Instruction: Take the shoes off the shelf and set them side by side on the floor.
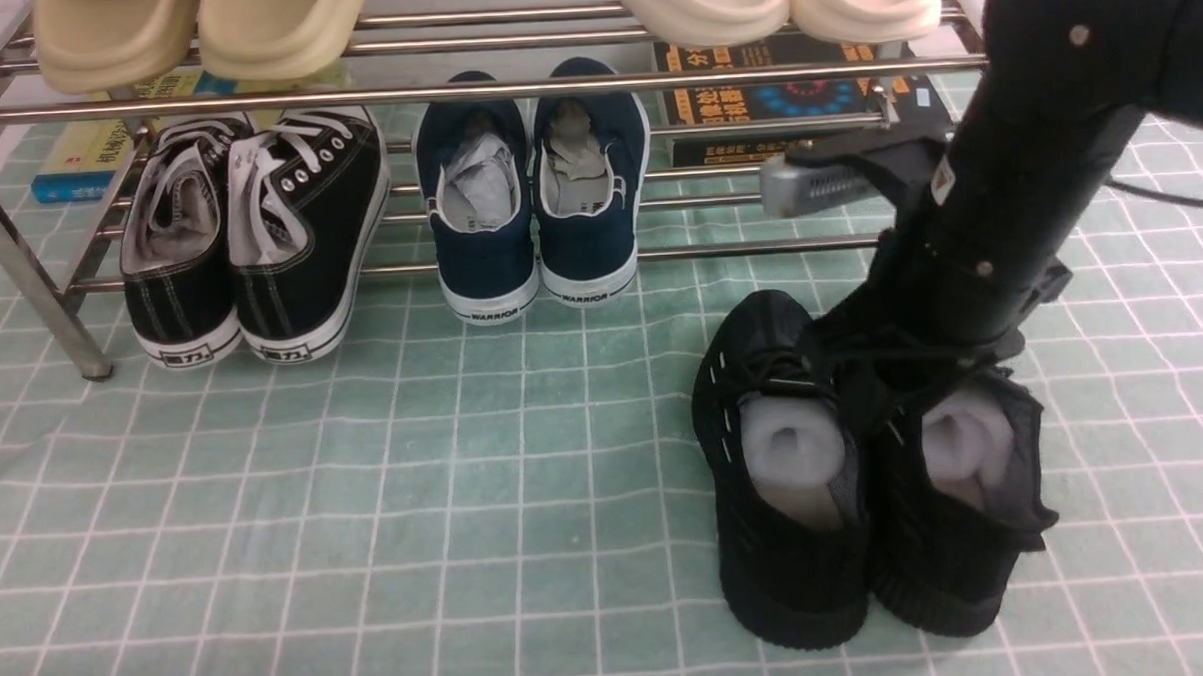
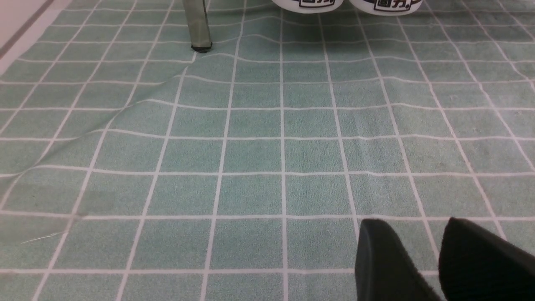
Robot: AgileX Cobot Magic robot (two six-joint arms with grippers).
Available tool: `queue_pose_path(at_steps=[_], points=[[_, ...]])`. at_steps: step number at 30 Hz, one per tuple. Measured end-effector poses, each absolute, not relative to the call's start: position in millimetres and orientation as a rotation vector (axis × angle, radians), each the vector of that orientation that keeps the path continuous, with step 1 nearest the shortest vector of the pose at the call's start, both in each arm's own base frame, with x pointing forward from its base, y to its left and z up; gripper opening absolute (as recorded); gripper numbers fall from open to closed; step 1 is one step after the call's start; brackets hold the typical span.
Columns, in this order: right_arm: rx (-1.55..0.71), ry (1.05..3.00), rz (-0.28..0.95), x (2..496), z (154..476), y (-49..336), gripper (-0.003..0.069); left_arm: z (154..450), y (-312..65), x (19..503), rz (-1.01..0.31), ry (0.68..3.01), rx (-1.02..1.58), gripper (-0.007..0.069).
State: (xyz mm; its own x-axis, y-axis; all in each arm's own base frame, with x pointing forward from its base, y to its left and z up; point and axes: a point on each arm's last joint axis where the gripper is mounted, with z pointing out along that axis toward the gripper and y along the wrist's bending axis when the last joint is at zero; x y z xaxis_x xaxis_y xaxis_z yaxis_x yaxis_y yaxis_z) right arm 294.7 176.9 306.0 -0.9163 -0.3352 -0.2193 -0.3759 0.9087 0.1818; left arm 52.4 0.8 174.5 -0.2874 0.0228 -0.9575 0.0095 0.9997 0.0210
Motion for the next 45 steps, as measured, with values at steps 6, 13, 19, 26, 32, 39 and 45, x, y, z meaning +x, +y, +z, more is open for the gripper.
queue_pose_path(at_steps=[6,13,19,26,32,39,45], points=[[-0.545,2.751,0.314,269,352,159,0.0194,174,1,52,0.013,1.862,0.023,0.0242],[-0.520,2.505,0.341,210,423,123,0.0085,174,1,52,0.013,1.862,0.023,0.0242],[-0.484,2.316,0.315,131,450,74,0.0055,174,1,52,0.013,1.862,0.023,0.0242],[-0.449,2.161,0.313,63,401,33,0.0054,174,1,52,0.013,1.862,0.023,0.0242],[-0.400,1.906,0.381,48,312,26,0.0055,174,1,52,0.013,1.862,0.023,0.0242],[-0.383,1.812,0.402,55,281,30,0.0066,174,1,52,0.013,1.862,0.023,0.0242],[-0.383,1.807,0.400,56,279,30,0.0074,174,1,52,0.013,1.862,0.023,0.0242]])
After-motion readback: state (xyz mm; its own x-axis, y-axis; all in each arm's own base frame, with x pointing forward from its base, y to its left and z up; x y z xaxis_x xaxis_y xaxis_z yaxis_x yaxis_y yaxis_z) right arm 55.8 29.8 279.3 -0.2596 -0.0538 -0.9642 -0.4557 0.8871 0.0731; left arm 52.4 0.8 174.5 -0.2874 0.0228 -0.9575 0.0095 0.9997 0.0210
